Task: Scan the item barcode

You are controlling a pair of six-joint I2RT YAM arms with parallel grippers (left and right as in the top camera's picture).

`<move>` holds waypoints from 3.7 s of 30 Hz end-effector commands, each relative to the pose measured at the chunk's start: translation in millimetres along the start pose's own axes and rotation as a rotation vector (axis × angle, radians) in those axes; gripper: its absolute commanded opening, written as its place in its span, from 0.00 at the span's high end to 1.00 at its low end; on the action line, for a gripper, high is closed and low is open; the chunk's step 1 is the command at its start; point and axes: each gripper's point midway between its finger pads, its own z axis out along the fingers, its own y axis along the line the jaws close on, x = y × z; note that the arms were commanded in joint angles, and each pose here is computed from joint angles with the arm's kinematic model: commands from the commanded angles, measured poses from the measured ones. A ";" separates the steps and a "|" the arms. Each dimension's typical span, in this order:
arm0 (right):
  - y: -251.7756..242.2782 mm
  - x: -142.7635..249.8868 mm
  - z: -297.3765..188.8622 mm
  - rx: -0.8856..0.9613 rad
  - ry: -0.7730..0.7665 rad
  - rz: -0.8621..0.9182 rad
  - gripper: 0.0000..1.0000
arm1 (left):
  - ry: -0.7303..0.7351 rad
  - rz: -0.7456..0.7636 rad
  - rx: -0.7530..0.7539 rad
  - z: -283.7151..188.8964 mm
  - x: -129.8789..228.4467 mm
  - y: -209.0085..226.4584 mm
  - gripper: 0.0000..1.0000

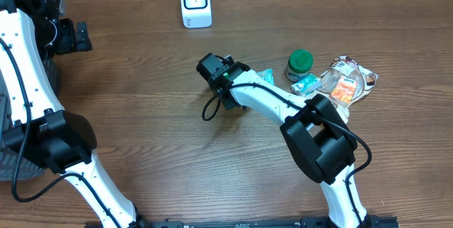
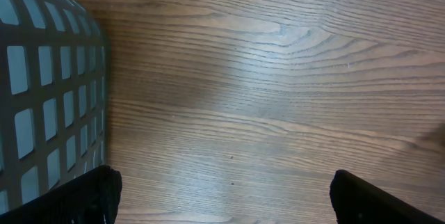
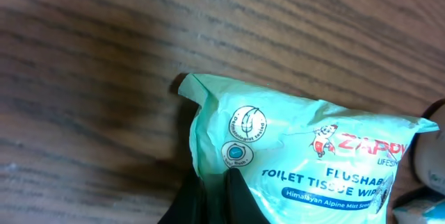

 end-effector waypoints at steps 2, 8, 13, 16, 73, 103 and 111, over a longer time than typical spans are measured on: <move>44.5 30.2 12.3 -0.227 0.143 -0.013 0.96 | -0.036 0.018 0.000 -11.5 -4.0 -4.4 0.00; 78.3 32.3 -3.6 -0.440 0.180 -0.001 0.96 | -0.036 0.018 0.000 -11.5 -4.0 -4.4 0.00; 96.0 27.4 -20.0 -0.565 0.190 0.021 0.96 | -0.036 0.018 0.000 -11.5 -4.0 -4.4 0.00; 104.1 14.9 -40.4 -0.650 0.163 0.029 0.96 | -0.035 0.018 0.000 -11.5 -4.0 -4.3 0.00; 246.0 -39.9 -81.8 -0.841 -0.241 -0.020 0.80 | -0.035 0.018 0.000 -11.5 -4.0 -4.3 0.00; 127.6 -98.6 -100.6 -0.799 -0.193 0.063 0.68 | -0.035 0.018 0.000 -11.5 -4.0 -4.3 0.00; 158.1 -81.8 -72.7 -0.784 -0.084 0.174 0.71 | -0.035 0.020 0.000 -11.4 -4.1 -5.2 0.00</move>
